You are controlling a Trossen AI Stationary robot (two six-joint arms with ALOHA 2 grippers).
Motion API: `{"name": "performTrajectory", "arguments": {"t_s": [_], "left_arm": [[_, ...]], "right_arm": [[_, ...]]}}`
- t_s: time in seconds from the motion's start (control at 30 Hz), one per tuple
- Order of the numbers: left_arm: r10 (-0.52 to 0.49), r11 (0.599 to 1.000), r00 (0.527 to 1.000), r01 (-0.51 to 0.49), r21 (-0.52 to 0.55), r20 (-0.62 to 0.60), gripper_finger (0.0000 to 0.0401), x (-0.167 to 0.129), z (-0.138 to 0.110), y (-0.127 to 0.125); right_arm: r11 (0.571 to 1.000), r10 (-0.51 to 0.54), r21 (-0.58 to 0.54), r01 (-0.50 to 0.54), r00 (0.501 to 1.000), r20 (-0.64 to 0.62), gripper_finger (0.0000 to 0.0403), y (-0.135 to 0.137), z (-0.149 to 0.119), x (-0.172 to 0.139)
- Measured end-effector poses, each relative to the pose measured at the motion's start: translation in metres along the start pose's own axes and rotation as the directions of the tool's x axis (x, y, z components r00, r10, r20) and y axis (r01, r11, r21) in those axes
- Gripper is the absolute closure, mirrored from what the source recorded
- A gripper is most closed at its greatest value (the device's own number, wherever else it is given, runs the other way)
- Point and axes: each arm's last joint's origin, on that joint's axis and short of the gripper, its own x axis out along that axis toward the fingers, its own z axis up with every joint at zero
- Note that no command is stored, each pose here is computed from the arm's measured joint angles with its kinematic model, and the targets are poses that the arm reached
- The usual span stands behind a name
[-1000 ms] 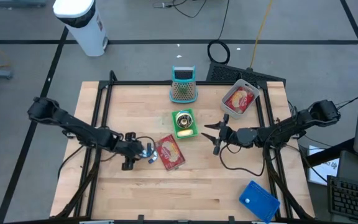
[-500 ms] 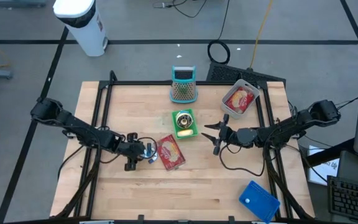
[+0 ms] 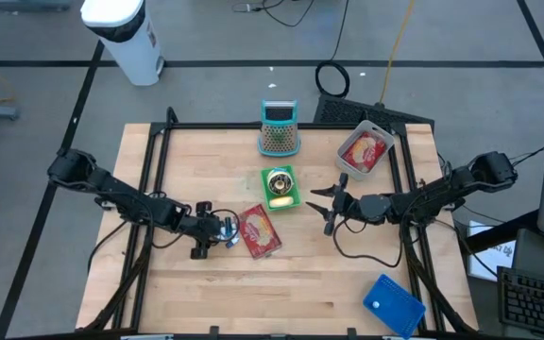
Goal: Pick & Place Food Item
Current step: Put the green food coloring bottle into the blue bin
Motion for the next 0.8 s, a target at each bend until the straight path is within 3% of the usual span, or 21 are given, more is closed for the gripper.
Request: {"name": "performTrajectory", "arguments": {"t_s": [0.17, 0.53, 0.8], "left_arm": [[-0.007, 1.0, 1.0, 0.007, 0.0, -0.002, 0.0187, 0.0, 0.0, 0.0], [-0.011, 1.0, 1.0, 0.011, -0.02, -0.001, 0.031, 0.0, 0.0, 0.0], [0.102, 0.995, 0.995, -0.102, 0.009, -0.008, 0.0321, -0.008, 0.014, 0.001]], "right_arm": [[1.0, 0.0, -0.002, 0.0, 1.0, -0.004, 0.0248, 0.0, 0.0, 0.0], [1.0, 0.0, -0.003, 0.0, 1.0, -0.007, 0.0248, 0.0, -0.001, 0.0], [1.0, 0.001, 0.004, -0.001, 1.0, -0.006, 0.0248, 0.0, -0.001, 0.0]]}}
